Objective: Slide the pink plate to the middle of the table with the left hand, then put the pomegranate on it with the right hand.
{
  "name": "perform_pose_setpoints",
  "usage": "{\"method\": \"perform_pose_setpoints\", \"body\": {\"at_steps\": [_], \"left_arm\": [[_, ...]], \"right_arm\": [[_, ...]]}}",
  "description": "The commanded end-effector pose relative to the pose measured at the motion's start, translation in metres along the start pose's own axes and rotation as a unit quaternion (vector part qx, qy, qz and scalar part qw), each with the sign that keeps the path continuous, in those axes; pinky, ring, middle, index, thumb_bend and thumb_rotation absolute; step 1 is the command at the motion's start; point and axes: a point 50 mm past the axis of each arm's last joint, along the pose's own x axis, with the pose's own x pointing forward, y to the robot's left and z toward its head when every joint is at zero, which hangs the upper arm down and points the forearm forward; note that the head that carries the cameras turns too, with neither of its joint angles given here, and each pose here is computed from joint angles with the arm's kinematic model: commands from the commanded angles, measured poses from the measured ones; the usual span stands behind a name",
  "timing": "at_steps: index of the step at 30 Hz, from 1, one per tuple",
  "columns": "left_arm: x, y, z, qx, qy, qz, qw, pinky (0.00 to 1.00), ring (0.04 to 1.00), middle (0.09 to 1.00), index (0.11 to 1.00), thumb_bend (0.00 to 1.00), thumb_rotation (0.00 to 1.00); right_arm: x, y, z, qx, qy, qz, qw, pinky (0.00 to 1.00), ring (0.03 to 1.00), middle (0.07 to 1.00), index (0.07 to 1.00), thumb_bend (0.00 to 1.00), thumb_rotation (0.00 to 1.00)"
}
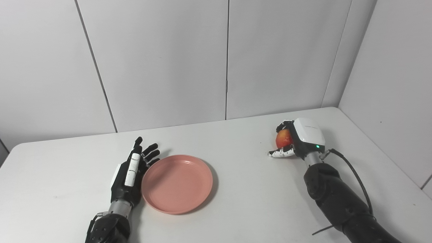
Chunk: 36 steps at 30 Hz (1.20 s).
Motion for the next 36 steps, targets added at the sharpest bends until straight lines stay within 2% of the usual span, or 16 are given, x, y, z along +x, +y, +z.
{"method": "perform_pose_setpoints", "body": {"at_steps": [1, 5, 10, 18, 24, 31, 36], "left_arm": [[-0.007, 0.004, -0.012, -0.004, 0.025, 0.009, 1.000, 0.79, 0.827, 0.826, 1.000, 0.83, 0.79], [-0.007, 0.003, -0.011, -0.004, 0.027, 0.010, 1.000, 0.79, 0.825, 0.826, 1.000, 0.83, 0.80], [-0.008, -0.002, -0.012, -0.004, 0.028, 0.013, 1.000, 0.79, 0.822, 0.821, 1.000, 0.82, 0.80], [-0.007, -0.013, -0.012, -0.008, 0.030, 0.018, 0.999, 0.78, 0.817, 0.809, 1.000, 0.81, 0.81], [-0.008, -0.019, -0.013, -0.012, 0.028, 0.014, 0.999, 0.78, 0.823, 0.811, 1.000, 0.82, 0.81], [-0.007, -0.023, -0.015, -0.004, 0.030, 0.016, 0.999, 0.77, 0.803, 0.794, 1.000, 0.85, 0.82], [-0.006, -0.029, -0.017, -0.010, 0.032, 0.015, 0.999, 0.75, 0.800, 0.798, 1.000, 0.86, 0.82]], "right_arm": [[0.013, -0.027, 0.009, 0.004, -0.038, -0.046, 0.998, 0.21, 0.269, 0.469, 0.489, 0.53, 0.00], [0.016, -0.036, 0.023, 0.010, -0.063, -0.059, 0.996, 0.23, 0.295, 0.410, 0.528, 0.52, 0.00], [0.018, -0.048, 0.046, 0.030, -0.102, -0.075, 0.991, 0.24, 0.303, 0.409, 0.531, 0.52, 0.00], [0.016, -0.077, 0.089, 0.067, -0.171, -0.122, 0.975, 0.24, 0.308, 0.420, 0.533, 0.52, 0.01], [0.005, -0.093, 0.123, 0.100, -0.200, -0.137, 0.965, 0.25, 0.317, 0.426, 0.531, 0.52, 0.01], [-0.010, -0.096, 0.154, 0.122, -0.236, -0.132, 0.955, 0.26, 0.331, 0.434, 0.531, 0.52, 0.01], [-0.019, -0.092, 0.168, 0.144, -0.260, -0.127, 0.946, 0.26, 0.324, 0.433, 0.534, 0.52, 0.01]]}}
